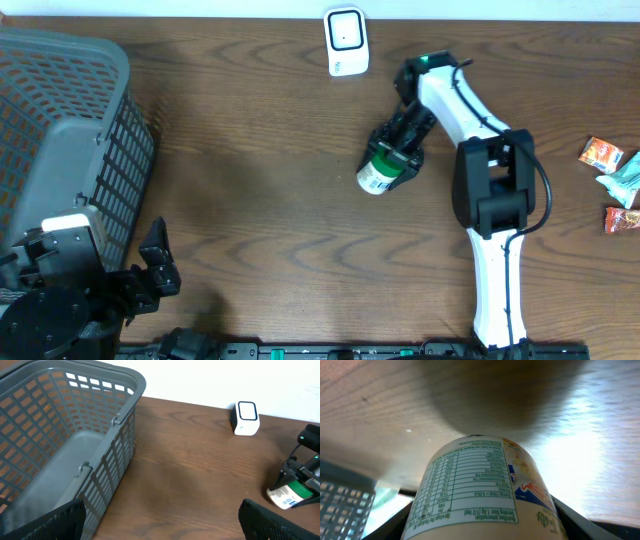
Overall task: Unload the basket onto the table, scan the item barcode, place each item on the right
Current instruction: 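Reach the right gripper to the green-lidded jar and grasp it, then lift the jar and carry it up toward the scanner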
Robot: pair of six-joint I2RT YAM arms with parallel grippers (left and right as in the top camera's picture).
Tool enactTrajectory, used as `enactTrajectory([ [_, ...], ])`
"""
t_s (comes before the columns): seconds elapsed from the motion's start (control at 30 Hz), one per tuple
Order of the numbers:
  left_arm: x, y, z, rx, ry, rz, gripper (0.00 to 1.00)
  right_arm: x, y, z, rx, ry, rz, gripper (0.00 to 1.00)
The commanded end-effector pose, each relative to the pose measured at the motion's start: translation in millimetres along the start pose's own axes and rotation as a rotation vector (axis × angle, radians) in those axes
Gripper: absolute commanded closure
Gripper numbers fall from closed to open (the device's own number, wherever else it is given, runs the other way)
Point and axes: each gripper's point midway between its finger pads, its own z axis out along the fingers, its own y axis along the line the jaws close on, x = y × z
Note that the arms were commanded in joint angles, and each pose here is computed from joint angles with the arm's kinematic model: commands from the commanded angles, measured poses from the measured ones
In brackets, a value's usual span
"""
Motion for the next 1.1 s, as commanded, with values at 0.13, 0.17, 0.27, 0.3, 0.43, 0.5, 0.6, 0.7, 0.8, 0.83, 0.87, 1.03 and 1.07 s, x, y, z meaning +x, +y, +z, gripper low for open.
enactTrajectory([
  [0.13,2,3,2,-0.020,0.006,0.015,0.02,-5,-3,-15,-0.124,0.033,-0.052,0.46],
  [0.17,2,3,2,-0.020,0.006,0.015,0.02,-7,-1,-18,-0.148,0.031,-0.061,0.46],
  [0.27,2,3,2,-0.020,0.006,0.015,0.02,-11,9,-27,-0.246,0.030,-0.093,0.46],
  [0.3,2,3,2,-0.020,0.006,0.015,0.02,-13,13,-32,-0.281,0.025,-0.107,0.47],
  [0.43,2,3,2,-0.020,0.007,0.015,0.02,-17,27,-54,-0.380,-0.006,-0.139,0.47],
  [0.5,2,3,2,-0.020,0.007,0.015,0.02,-20,34,-71,-0.418,-0.040,-0.165,0.47],
  [0.6,2,3,2,-0.020,0.007,0.015,0.02,-22,45,-101,-0.449,-0.117,-0.217,0.48],
  [0.7,2,3,2,-0.020,0.006,0.015,0.02,-17,61,-138,-0.480,-0.216,-0.298,0.49],
  [0.8,2,3,2,-0.020,0.007,0.015,0.02,-6,79,-180,-0.502,-0.349,-0.394,0.50],
  [0.83,2,3,2,-0.020,0.006,0.015,0.02,-3,83,-192,-0.499,-0.397,-0.413,0.49],
  [0.87,2,3,2,-0.020,0.007,0.015,0.02,0,86,-206,-0.486,-0.457,-0.424,0.50],
  [1.03,2,3,2,-0.020,0.006,0.015,0.02,7,79,-281,-0.311,-0.886,-0.412,0.50],
  [1.07,2,3,2,-0.020,0.006,0.015,0.02,10,73,-301,-0.247,-1.007,-0.397,0.51],
])
